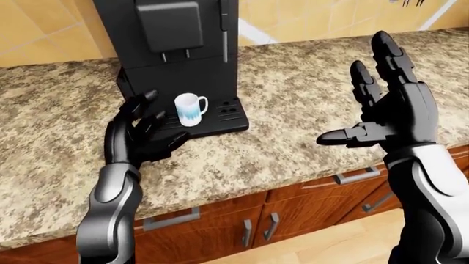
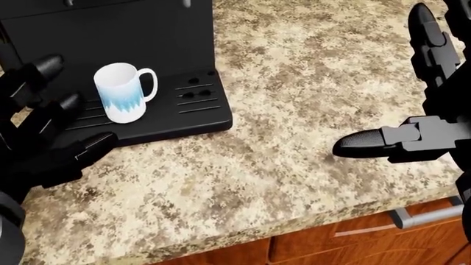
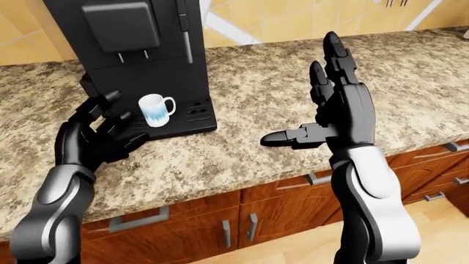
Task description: Pick the mug from under the coffee machine dispenser and place it on the counter.
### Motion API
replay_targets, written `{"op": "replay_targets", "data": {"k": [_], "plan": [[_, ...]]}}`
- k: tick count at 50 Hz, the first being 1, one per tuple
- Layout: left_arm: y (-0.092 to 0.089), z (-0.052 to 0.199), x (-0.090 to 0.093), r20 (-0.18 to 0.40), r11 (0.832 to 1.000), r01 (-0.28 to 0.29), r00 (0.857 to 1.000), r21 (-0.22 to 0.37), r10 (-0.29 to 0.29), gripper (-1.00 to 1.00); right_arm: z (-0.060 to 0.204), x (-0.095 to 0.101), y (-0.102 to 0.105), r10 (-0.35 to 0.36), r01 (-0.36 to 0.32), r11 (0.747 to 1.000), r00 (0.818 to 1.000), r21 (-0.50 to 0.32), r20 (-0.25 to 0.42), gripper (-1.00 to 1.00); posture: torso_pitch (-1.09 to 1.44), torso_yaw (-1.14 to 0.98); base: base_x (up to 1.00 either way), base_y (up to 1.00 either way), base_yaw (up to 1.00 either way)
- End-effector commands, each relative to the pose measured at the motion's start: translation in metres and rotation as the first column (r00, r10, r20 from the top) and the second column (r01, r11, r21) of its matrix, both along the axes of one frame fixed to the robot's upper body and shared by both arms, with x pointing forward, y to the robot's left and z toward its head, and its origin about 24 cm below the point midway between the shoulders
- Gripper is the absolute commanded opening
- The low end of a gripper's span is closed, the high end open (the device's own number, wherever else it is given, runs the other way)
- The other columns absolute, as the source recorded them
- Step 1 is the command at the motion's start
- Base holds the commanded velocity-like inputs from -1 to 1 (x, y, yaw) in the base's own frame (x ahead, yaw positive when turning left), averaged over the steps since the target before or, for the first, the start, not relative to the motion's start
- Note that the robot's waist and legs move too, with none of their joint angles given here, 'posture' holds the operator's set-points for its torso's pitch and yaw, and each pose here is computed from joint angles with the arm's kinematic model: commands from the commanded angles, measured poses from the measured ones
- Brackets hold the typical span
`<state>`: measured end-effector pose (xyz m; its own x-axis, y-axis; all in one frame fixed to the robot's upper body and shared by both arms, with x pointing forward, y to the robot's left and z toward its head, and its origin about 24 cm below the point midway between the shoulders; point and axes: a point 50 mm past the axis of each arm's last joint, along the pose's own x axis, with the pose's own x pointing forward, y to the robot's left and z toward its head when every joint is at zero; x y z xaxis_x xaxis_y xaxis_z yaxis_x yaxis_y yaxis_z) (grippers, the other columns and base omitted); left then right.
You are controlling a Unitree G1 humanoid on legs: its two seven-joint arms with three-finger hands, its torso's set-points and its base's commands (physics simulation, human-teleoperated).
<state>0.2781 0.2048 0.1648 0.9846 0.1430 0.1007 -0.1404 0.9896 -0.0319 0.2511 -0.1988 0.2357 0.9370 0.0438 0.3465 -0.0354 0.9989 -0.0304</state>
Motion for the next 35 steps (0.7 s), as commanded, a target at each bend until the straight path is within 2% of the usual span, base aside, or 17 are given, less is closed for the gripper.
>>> {"op": "replay_targets", "data": {"k": [1, 9, 22, 27, 35], "plan": [[-0.001, 0.017, -0.002, 0.088, 1.000, 0.002, 0.996, 0.016, -0.003, 0.47, 0.013, -0.005, 0.001, 0.001, 0.000, 1.000, 0.997, -0.013, 0.078, 1.00, 0.00, 0.00, 0.00, 0.00, 0.00], [-0.006, 0.020, 0.002, 0.093, 1.000, 0.014, 0.996, 0.012, -0.015, 0.51, 0.014, -0.006, 0.000, 0.000, 0.001, 1.000, 0.997, -0.012, 0.080, 1.00, 0.00, 0.00, 0.00, 0.00, 0.00], [-0.017, 0.030, 0.016, 0.111, 0.998, 0.055, 0.992, 0.026, -0.058, 0.43, 0.015, -0.005, 0.000, -0.001, 0.002, 1.000, 0.997, -0.009, 0.083, 1.00, 0.00, 0.00, 0.00, 0.00, 0.00], [-0.019, 0.028, 0.019, 0.107, 0.998, 0.061, 0.992, 0.026, -0.064, 0.50, 0.015, -0.006, 0.000, 0.001, -0.001, 1.000, 0.997, -0.010, 0.083, 1.00, 0.00, 0.00, 0.00, 0.00, 0.00], [-0.026, 0.029, 0.025, 0.110, 0.997, 0.074, 0.991, 0.023, -0.076, 0.49, 0.015, -0.007, 0.000, 0.005, -0.004, 1.000, 0.996, -0.009, 0.084, 1.00, 0.00, 0.00, 0.00, 0.00, 0.00]]}}
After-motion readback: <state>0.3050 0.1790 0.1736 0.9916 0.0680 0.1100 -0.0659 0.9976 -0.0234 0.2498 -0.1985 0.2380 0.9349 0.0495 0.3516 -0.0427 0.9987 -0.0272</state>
